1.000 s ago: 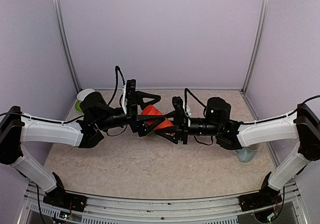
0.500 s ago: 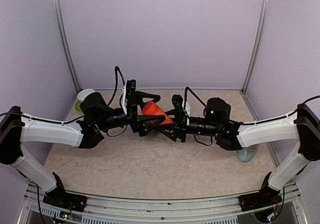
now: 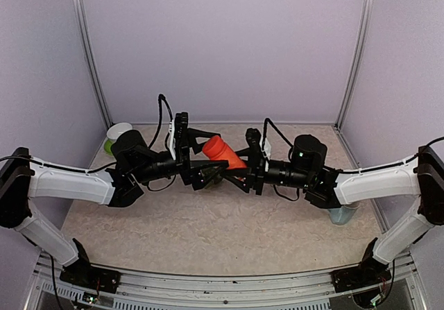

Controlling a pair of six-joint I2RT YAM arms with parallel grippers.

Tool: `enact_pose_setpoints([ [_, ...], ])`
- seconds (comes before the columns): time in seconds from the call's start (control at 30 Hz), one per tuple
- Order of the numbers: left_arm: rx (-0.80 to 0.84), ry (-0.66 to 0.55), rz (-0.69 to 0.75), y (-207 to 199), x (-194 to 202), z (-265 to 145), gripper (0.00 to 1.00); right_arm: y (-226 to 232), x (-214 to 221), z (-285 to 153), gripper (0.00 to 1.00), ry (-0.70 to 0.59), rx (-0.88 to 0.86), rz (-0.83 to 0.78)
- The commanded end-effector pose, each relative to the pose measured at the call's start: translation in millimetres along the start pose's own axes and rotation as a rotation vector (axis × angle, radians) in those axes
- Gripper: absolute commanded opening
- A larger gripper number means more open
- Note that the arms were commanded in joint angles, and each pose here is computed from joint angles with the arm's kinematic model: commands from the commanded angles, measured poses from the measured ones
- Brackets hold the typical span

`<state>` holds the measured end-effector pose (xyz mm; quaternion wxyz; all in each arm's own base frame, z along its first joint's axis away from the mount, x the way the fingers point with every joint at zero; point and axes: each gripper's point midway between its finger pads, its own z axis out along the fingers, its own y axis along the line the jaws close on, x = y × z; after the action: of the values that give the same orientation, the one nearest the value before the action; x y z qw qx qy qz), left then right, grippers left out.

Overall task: Sort the pills into containers
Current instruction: Unscrew the lid of the pill bottle from the pill bottle.

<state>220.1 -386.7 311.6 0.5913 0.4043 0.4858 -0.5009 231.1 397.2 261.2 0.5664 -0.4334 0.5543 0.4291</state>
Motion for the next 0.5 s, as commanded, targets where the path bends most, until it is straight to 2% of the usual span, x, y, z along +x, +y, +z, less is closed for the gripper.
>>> enact_pose_setpoints([
  [0.0, 0.019, -0.022, 0.023, -7, -10, -5, 0.99, -18, -27, -11, 0.28, -0.079, 0.08, -0.035],
  [0.47, -0.045, -0.037, 0.022, 6, -19, -11, 0.99, 5, -26, -12, 0.28, -0.075, -0.053, -0.063],
])
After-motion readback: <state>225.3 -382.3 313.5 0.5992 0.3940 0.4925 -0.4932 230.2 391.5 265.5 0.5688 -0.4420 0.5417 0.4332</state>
